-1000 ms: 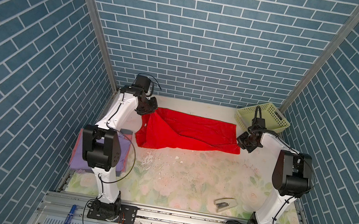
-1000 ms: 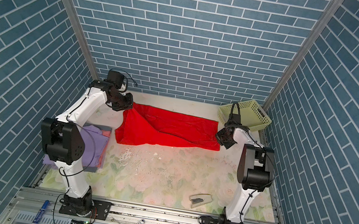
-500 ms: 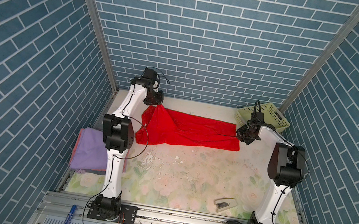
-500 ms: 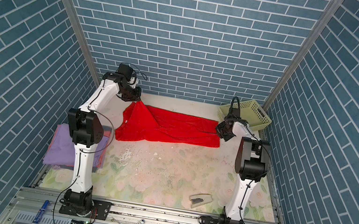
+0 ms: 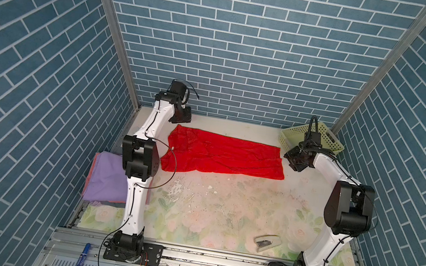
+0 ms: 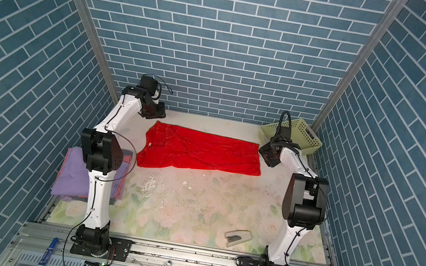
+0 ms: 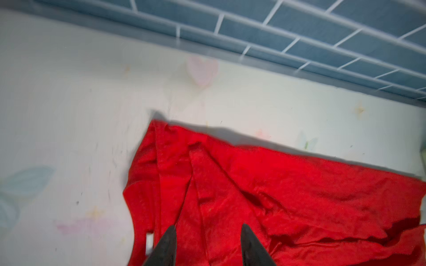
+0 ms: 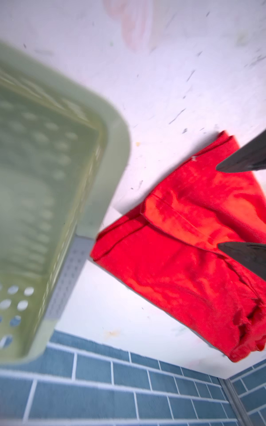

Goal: Fold and stack t-shirts
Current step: Fold the T-shirt at the center of the table, then move the T-shirt to the center of the table.

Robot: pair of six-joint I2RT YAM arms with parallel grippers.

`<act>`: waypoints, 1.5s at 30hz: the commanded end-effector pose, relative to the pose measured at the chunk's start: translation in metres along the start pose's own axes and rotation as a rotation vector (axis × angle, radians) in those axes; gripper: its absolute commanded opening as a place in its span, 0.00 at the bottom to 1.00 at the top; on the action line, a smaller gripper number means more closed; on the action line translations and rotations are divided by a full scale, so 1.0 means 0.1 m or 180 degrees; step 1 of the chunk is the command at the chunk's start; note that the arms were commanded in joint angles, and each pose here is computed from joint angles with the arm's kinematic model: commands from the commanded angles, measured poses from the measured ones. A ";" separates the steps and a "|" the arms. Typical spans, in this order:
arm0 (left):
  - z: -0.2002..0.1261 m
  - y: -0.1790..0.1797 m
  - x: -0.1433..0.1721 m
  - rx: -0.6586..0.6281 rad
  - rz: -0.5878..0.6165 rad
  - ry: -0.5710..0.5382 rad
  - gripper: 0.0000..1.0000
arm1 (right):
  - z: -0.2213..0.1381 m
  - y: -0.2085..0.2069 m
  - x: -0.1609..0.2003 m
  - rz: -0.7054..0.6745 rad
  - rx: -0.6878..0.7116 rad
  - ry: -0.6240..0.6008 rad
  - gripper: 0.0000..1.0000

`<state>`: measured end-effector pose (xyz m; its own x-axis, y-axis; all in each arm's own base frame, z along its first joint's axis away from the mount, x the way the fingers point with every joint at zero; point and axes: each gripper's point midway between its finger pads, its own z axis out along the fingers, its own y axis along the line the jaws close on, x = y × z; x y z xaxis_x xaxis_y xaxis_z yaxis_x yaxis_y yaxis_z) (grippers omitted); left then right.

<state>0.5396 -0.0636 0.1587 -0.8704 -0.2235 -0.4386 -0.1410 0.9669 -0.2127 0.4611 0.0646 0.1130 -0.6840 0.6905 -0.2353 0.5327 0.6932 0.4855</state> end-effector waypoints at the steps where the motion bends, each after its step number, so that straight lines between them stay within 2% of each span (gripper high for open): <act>1: -0.20 0.15 0.38 -0.0126 -0.0319 0.0024 0.49 | -0.03 -0.26 0.20 0.0073 0.0173 0.0095 0.51; 4: -0.25 0.29 0.87 -0.0124 -0.0654 0.0105 0.54 | 0.03 -0.34 0.34 0.0200 0.0128 0.0179 0.55; 7: -0.28 0.36 1.30 -0.0079 -0.0880 0.0287 0.54 | 0.12 -0.40 0.43 0.0301 0.0097 0.0238 0.57; 12: -0.19 0.52 1.74 -0.0220 -0.1073 0.0518 0.56 | 0.27 -0.44 0.53 0.0419 0.0068 0.0318 0.60; 19: 0.05 0.76 1.97 -0.0417 -0.1294 0.0555 0.56 | 0.50 -0.49 0.67 0.0459 0.0157 0.0403 0.60; 24: 0.17 0.86 1.96 -0.0306 -0.1641 0.0428 0.56 | 0.64 -0.48 0.71 0.0518 0.0199 0.0421 0.60; 28: 0.25 0.94 1.97 -0.0438 -0.1696 0.0413 0.55 | 0.69 -0.53 0.73 0.0561 0.0275 0.0380 0.58; 30: 0.32 0.96 1.96 -0.0438 -0.1711 0.0431 0.52 | 0.76 -0.57 0.75 0.0549 0.0310 0.0387 0.54; 32: 0.40 0.98 1.94 -0.0421 -0.1727 0.0428 0.48 | 0.83 -0.60 0.76 0.0540 0.0351 0.0410 0.45; 33: 0.43 0.99 1.93 -0.0421 -0.1734 0.0417 0.44 | 0.86 -0.61 0.77 0.0530 0.0363 0.0416 0.37; 35: 0.48 1.02 1.91 -0.0459 -0.1725 0.0408 0.31 | 0.89 -0.64 0.75 0.0493 0.0414 0.0396 0.17; 37: 0.49 1.05 1.86 -0.0463 -0.1736 0.0364 0.14 | 0.85 -0.66 0.73 0.0392 0.0484 0.0377 0.05; 38: 0.47 1.04 1.82 -0.0446 -0.1722 0.0330 0.09 | 0.82 -0.67 0.72 0.0343 0.0517 0.0366 0.01; 40: 0.40 1.03 1.72 -0.0419 -0.1650 0.0251 0.00 | 0.72 -0.69 0.68 0.0207 0.0576 0.0309 0.00; 45: -0.01 0.96 1.47 -0.0406 -0.1424 0.0109 0.00 | 0.41 -0.75 0.61 -0.0105 0.0712 0.0212 0.00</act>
<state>0.3937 -0.0119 0.0384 -0.7191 -0.6548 -0.2328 -0.5980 0.7537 -0.2727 0.4291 0.0843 0.0268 -0.6897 0.7052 -0.1647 0.5980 0.6828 0.4197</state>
